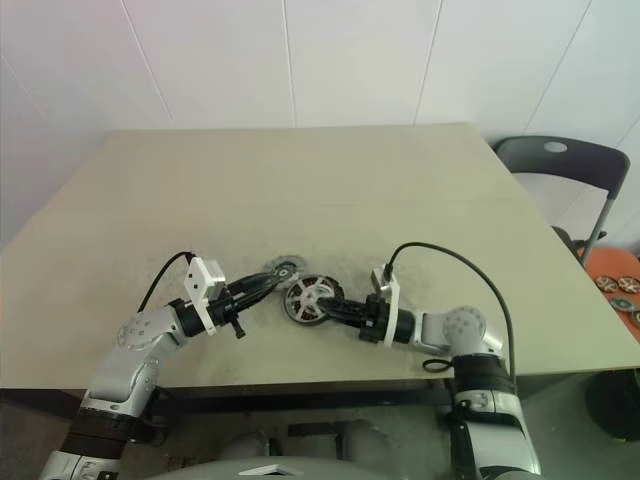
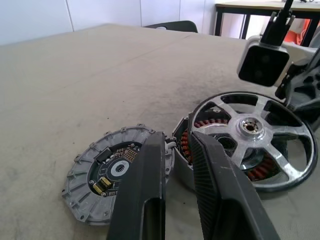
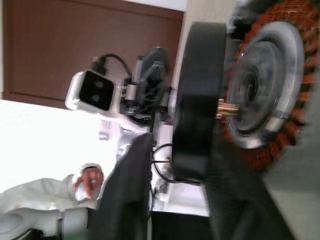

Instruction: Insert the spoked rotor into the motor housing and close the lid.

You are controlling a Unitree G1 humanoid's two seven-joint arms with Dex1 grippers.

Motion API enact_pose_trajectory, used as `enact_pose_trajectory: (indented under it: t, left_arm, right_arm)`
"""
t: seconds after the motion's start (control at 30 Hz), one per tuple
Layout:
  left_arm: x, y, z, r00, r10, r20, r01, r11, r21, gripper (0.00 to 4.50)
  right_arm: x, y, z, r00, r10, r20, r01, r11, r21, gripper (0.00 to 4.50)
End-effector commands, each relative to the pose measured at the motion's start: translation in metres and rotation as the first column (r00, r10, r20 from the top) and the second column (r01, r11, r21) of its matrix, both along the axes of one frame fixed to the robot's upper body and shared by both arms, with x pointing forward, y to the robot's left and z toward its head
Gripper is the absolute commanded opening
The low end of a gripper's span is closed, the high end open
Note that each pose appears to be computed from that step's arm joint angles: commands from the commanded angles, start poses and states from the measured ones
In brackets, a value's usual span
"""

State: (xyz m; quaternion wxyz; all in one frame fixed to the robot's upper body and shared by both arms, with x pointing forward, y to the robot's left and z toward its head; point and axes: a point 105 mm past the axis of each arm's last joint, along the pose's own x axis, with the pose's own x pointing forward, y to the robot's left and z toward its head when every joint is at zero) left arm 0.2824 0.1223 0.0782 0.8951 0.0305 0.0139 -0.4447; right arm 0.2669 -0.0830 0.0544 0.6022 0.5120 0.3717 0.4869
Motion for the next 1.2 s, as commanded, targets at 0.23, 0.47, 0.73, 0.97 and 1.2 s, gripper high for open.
enact_pose_trajectory:
  t: [0.23, 0.47, 0.73, 0.97, 1.2]
  left_arm:
    - [0.001, -0.007, 0.010, 0.999, -0.020, 0.042, 0.020, 1.000, -0.007, 0.92]
    - [0.001, -0.007, 0.009, 0.999, -0.021, 0.040, 0.022, 1.000, -0.007, 0.92]
    - [0.003, -0.009, 0.009, 0.999, -0.027, 0.038, 0.027, 1.000, -0.004, 0.92]
    - [0.003, -0.008, 0.011, 0.999, -0.022, 0.042, 0.022, 1.000, -0.001, 0.92]
    - [0.004, -0.008, 0.010, 0.999, -0.022, 0.037, 0.022, 1.000, 0.002, 0.92]
  right_arm:
    - [0.005, 0.003, 0.004, 0.999, -0.017, 0.031, 0.016, 1.000, 0.014, 3.26]
    - [0.005, 0.003, 0.004, 0.999, -0.016, 0.041, 0.016, 1.000, 0.006, 3.26]
    - [-0.004, 0.010, -0.003, 0.986, 0.081, 0.145, -0.061, 0.988, -0.139, 3.26]
    - [-0.001, 0.009, -0.004, 0.984, 0.073, 0.163, -0.050, 0.988, -0.143, 1.59]
    - [-0.001, 0.008, -0.003, 0.984, 0.063, 0.164, -0.043, 0.991, -0.123, 0.24]
